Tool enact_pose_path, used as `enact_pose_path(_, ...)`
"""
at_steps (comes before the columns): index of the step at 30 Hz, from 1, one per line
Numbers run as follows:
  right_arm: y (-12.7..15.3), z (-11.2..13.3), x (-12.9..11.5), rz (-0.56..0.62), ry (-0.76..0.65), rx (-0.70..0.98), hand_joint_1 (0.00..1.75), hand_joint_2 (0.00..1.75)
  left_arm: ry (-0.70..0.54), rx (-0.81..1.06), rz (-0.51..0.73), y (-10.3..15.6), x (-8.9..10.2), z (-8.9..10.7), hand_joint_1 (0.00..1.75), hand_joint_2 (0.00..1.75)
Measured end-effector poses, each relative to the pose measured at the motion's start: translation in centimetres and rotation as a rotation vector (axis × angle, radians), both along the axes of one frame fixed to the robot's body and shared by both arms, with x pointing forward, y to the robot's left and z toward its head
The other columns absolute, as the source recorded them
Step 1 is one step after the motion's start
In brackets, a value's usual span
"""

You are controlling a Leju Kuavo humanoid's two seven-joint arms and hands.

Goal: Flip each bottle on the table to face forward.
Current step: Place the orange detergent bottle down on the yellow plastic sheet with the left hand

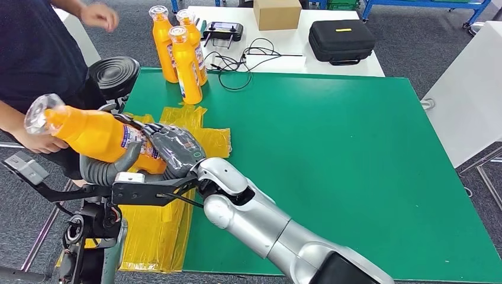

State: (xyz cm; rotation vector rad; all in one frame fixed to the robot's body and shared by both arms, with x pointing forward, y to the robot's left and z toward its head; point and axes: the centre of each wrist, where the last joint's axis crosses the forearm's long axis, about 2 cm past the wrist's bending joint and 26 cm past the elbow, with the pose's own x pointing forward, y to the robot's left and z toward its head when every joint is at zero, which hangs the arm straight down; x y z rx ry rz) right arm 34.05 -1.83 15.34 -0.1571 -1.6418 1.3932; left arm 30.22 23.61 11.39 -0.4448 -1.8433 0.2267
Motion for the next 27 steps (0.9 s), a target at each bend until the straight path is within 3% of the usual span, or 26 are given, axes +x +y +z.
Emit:
enact_pose_path(8, -4.5, -0.4, 0.9, -0.070, 0.071, 0.084, 0.00, 0.00, 0.000, 0.053, 0.071, 1.2, -0.7, -0.4, 1.75, 1.75)
enact_pose_path(17, -6.9, -0.1, 0.9, -0.141, 0.041, 0.160, 0.00, 0.00, 0.002, 0.057, 0.084, 1.5, -1.0, -0.6, 1.75, 1.75)
enact_pose_path(20, -9.9, -0.3, 0.3, -0.194, 0.022, 0.220, 0.00, 0.00, 0.002, 0.086, 0.111, 2.0, -1.7, -1.3, 1.75, 1.75)
enact_pose_path(23, -13.5, -0.4, -0.7, -0.245, 0.011, 0.287, 0.00, 0.00, -0.001, 0.287, 0.260, 2.7, -2.1, -1.7, 1.75, 1.75)
enact_pose_path(27, -17.7, -0.2, -1.9, -0.283, -0.008, 0.397, 0.00, 0.00, -0.060, 0.885, 0.567, 2.1, -1.7, -1.5, 1.75, 1.75)
